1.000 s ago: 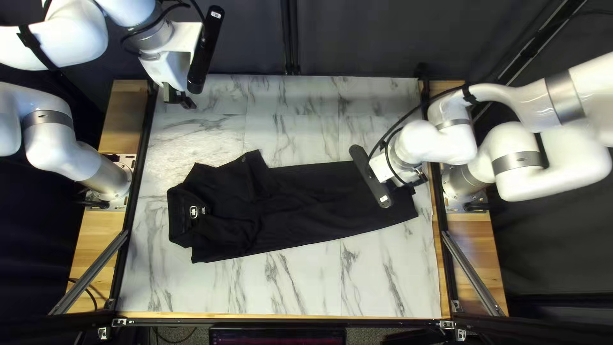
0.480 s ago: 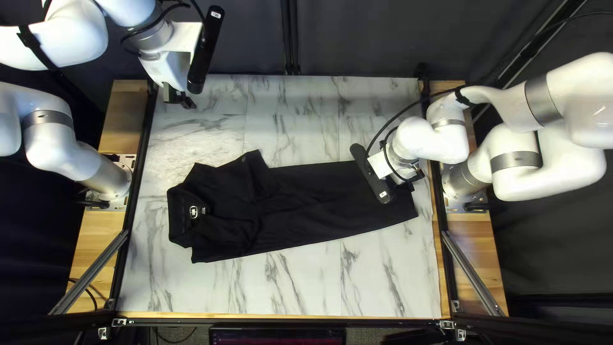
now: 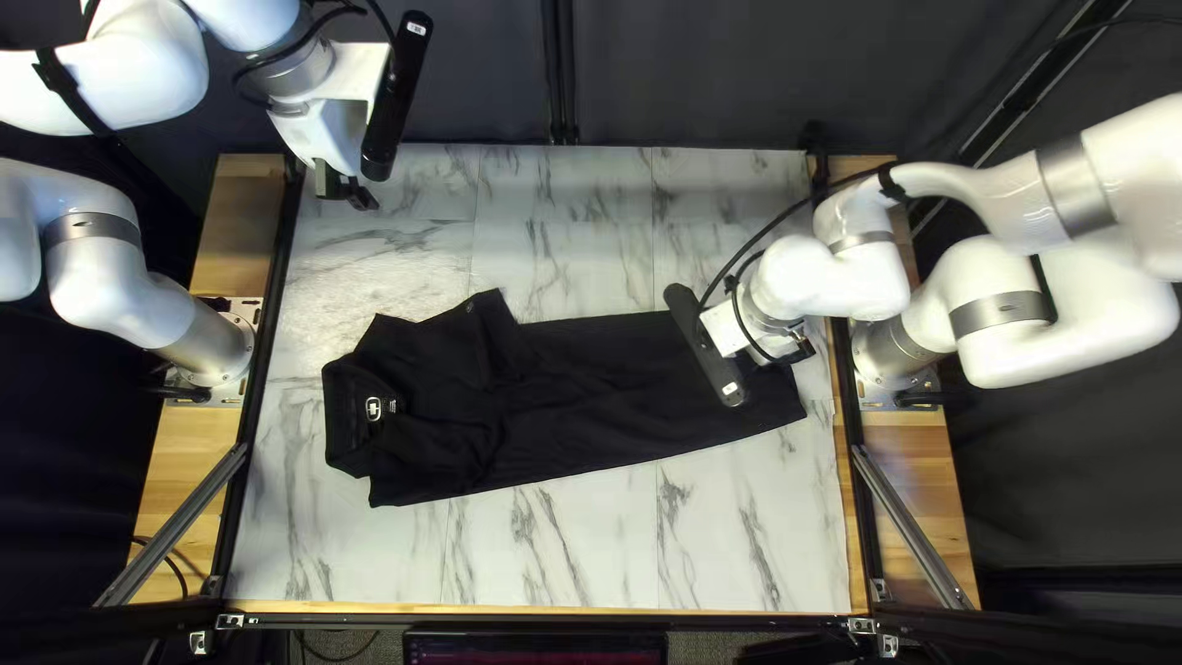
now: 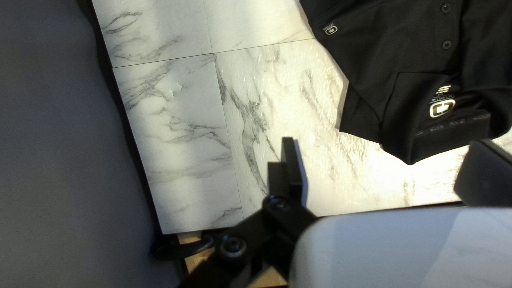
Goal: Fold t-shirt
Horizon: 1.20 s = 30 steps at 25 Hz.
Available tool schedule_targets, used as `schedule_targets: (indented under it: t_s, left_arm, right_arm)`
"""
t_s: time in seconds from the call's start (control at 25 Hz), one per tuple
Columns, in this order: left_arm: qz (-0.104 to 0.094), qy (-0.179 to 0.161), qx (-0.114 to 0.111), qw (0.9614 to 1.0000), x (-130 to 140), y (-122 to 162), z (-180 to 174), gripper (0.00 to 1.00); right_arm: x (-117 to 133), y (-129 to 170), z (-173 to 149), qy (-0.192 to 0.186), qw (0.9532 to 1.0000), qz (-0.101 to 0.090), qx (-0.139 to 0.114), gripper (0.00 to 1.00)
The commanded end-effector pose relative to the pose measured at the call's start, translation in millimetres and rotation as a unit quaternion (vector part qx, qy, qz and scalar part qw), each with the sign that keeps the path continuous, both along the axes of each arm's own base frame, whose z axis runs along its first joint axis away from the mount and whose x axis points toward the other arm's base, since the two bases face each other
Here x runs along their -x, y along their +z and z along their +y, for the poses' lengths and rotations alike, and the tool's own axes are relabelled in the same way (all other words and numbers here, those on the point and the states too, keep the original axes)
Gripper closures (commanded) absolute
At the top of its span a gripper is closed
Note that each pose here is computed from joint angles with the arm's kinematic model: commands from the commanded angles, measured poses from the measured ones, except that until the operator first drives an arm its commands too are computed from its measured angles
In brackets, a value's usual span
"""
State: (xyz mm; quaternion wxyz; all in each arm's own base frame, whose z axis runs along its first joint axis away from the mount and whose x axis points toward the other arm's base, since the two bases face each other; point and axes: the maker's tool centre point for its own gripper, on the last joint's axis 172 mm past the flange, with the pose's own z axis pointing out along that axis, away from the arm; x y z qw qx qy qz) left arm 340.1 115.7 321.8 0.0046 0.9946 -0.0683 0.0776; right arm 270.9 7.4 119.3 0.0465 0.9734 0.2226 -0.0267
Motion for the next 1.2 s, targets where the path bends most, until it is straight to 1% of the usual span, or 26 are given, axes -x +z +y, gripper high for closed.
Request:
schedule_targets:
  t_s: [0.04,0.16,0.2,0.28,0.32,0.36,1.2]
  left_arm:
    - [0.000,0.000,0.000,1.0000,0.0,0.0,0.0,0.00]
    - [0.000,0.000,0.000,1.0000,0.0,0.0,0.0,0.00]
    - [0.000,0.000,0.000,1.0000,0.0,0.0,0.0,0.00]
    - [0.000,0.000,0.000,1.0000,0.0,0.0,0.0,0.00]
    - [0.000,0.000,0.000,1.0000,0.0,0.0,0.0,0.00]
    - [0.000,0.000,0.000,1.0000,0.0,0.0,0.0,0.00]
    - [0.000,0.000,0.000,1.0000,0.0,0.0,0.0,0.00]
  right_arm:
    - [0.2,45.7,-19.6,-0.030,0.9995,-0.013,-0.005,0.00]
    - [6.0,80.4,-31.3,-0.050,0.9984,-0.019,-0.016,0.00]
    - [7.8,87.7,-33.5,-0.055,0.9981,-0.020,-0.018,0.00]
    - [16.6,120.8,-40.6,-0.071,0.9969,-0.028,-0.022,0.00]
    - [18.2,126.6,-41.4,-0.075,0.9964,-0.030,-0.023,0.00]
    - [22.5,138.5,-41.9,-0.088,0.9951,-0.036,-0.028,0.00]
    - [23.0,139.7,-41.9,-0.091,0.9948,-0.037,-0.029,0.00]
